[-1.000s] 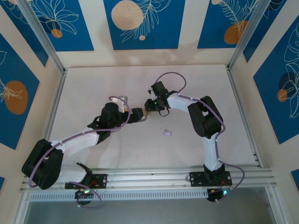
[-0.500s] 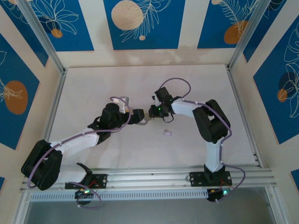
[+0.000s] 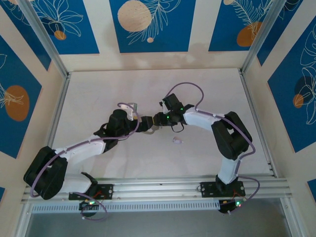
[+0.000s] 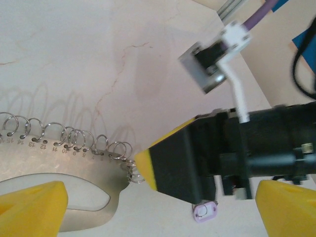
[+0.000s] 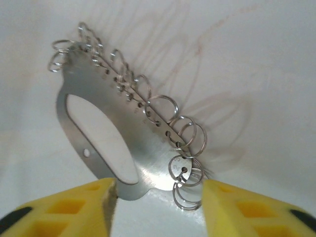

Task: Put the keys on the keyring

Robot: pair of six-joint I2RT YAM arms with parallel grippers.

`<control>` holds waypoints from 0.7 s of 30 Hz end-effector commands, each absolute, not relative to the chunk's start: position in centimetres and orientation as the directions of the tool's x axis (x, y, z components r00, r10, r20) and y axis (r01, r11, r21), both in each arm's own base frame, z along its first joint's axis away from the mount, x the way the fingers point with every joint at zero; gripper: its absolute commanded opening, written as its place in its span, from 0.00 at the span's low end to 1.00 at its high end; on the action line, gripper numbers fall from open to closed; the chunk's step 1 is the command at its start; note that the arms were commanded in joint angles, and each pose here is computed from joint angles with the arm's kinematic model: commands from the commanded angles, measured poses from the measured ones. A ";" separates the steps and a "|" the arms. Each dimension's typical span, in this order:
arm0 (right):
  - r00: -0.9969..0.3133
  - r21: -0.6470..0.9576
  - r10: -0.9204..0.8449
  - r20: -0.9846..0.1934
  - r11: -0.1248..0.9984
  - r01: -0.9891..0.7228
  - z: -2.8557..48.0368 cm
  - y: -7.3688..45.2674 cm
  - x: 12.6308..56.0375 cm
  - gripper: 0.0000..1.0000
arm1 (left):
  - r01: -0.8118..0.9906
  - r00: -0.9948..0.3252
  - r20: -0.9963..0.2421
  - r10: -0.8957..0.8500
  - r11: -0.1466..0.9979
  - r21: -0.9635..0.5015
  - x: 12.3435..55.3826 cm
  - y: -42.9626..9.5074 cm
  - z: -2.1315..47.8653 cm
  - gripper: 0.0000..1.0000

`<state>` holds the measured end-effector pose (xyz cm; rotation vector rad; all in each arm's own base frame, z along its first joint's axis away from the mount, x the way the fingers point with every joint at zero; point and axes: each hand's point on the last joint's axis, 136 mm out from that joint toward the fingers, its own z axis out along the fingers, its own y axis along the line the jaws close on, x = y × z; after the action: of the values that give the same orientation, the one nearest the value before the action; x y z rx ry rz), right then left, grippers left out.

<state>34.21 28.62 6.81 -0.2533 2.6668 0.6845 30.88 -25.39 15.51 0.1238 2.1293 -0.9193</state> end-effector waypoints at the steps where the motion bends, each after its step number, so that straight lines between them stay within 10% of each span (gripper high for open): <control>1: -0.902 0.417 -0.077 -0.424 0.868 -0.270 8.6 27.9 33.6 0.58 | 0.406 -0.668 -0.720 -0.190 0.718 -0.566 30.8 -26.2 15.9 0.98; 11: -0.900 0.415 -0.072 -0.431 0.869 -0.269 9.3 26.7 31.1 0.79 | 0.384 -0.660 -0.734 -0.159 0.768 -0.512 31.3 -25.4 15.2 0.98; 21: -0.923 0.472 -0.115 -0.367 0.832 -0.291 7.3 28.5 28.3 0.78 | 0.384 -0.635 -0.769 -0.074 0.833 -0.398 32.2 -24.5 14.9 0.99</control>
<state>29.29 27.62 7.44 -0.2979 2.6742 0.7013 31.68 -24.63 14.82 0.1844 2.1578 -0.7660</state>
